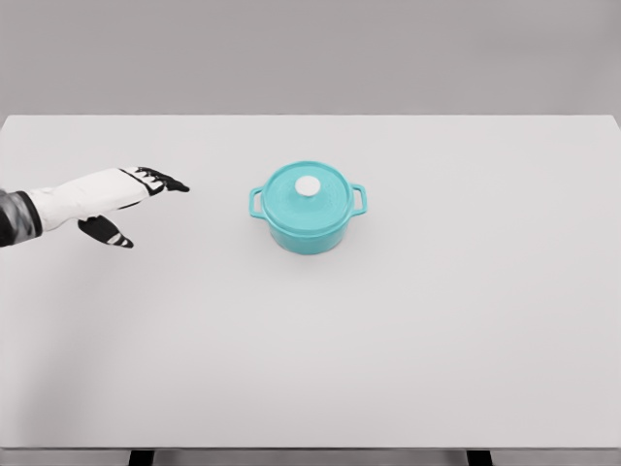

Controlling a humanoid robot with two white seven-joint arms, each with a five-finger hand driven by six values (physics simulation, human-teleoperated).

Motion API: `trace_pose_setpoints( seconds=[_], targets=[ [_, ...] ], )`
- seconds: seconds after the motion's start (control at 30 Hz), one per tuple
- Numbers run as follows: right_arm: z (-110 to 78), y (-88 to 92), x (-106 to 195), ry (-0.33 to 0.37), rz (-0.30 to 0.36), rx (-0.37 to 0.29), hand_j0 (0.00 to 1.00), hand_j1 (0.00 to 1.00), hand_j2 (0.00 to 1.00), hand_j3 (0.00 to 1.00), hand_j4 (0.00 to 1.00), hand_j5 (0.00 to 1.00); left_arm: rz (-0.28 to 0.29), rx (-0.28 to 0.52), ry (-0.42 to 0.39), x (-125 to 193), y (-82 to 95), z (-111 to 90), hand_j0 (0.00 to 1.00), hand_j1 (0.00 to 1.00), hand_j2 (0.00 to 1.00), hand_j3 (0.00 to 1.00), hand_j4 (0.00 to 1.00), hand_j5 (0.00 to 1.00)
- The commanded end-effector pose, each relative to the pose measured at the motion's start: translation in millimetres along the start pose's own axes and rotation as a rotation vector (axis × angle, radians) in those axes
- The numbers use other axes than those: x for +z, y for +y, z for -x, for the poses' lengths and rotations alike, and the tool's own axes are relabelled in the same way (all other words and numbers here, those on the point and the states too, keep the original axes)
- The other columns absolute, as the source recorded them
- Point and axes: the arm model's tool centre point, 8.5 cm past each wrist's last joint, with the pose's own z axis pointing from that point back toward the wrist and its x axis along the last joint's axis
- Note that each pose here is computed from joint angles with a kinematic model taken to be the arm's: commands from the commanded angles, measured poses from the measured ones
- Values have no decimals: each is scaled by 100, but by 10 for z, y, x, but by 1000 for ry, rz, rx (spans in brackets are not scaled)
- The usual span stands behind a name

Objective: Open the lid of the pot with left arm

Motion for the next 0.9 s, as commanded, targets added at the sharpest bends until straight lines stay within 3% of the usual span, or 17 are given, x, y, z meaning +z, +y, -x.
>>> trace_pose_setpoints(
  seconds=[0.0,0.1,0.3,0.33,0.37,0.4,0.43,0.5,0.57,0.63,0.7,0.83,0.87],
  targets=[
    [9,2,1,3,-1,-1,100,100,100,100,100,100,0,1,-5,-12,3,-17,100,100,100,100,100,100],
    [97,139,7,16,-16,-7,100,100,100,100,100,100,0,-1,-4,-6,11,-12,100,100,100,100,100,100],
    [97,139,7,16,-16,-7,100,100,100,100,100,100,5,-29,-21,-25,112,-78,100,100,100,100,100,100],
    [97,139,7,16,-16,-7,100,100,100,100,100,100,-1,-45,-31,-38,191,-104,100,100,100,100,100,100],
    [97,139,7,16,-16,-7,100,100,100,100,100,100,9,-67,-55,-80,293,-147,100,100,100,100,100,100],
    [97,139,7,16,-16,-7,100,100,100,100,100,100,33,-51,-148,-282,474,-281,100,100,100,100,100,100],
    [97,139,7,16,-16,-7,100,100,100,100,100,100,82,-77,-173,-415,539,-336,100,100,100,100,100,100],
    [97,140,7,16,-16,-5,100,100,100,100,100,100,149,-181,-245,-630,684,-617,100,100,100,100,100,100],
    [97,139,7,16,-16,-7,100,100,100,100,100,100,69,-283,-305,-801,1256,-939,100,100,100,100,100,100],
    [97,139,7,16,-16,-7,100,100,100,100,100,100,26,-346,-348,-881,1553,-1184,100,100,100,100,100,100],
    [97,139,7,16,-16,-7,100,100,100,100,100,100,44,-397,-368,-928,1648,-1315,100,100,100,100,100,100],
    [97,140,7,16,-16,-5,100,100,100,100,100,100,66,-392,-431,-1207,1567,-1564,100,100,100,100,100,100],
    [97,139,7,16,-16,-7,100,100,100,100,100,100,99,-393,-438,-1309,1473,-1601,100,100,100,100,100,100]
  ],
)
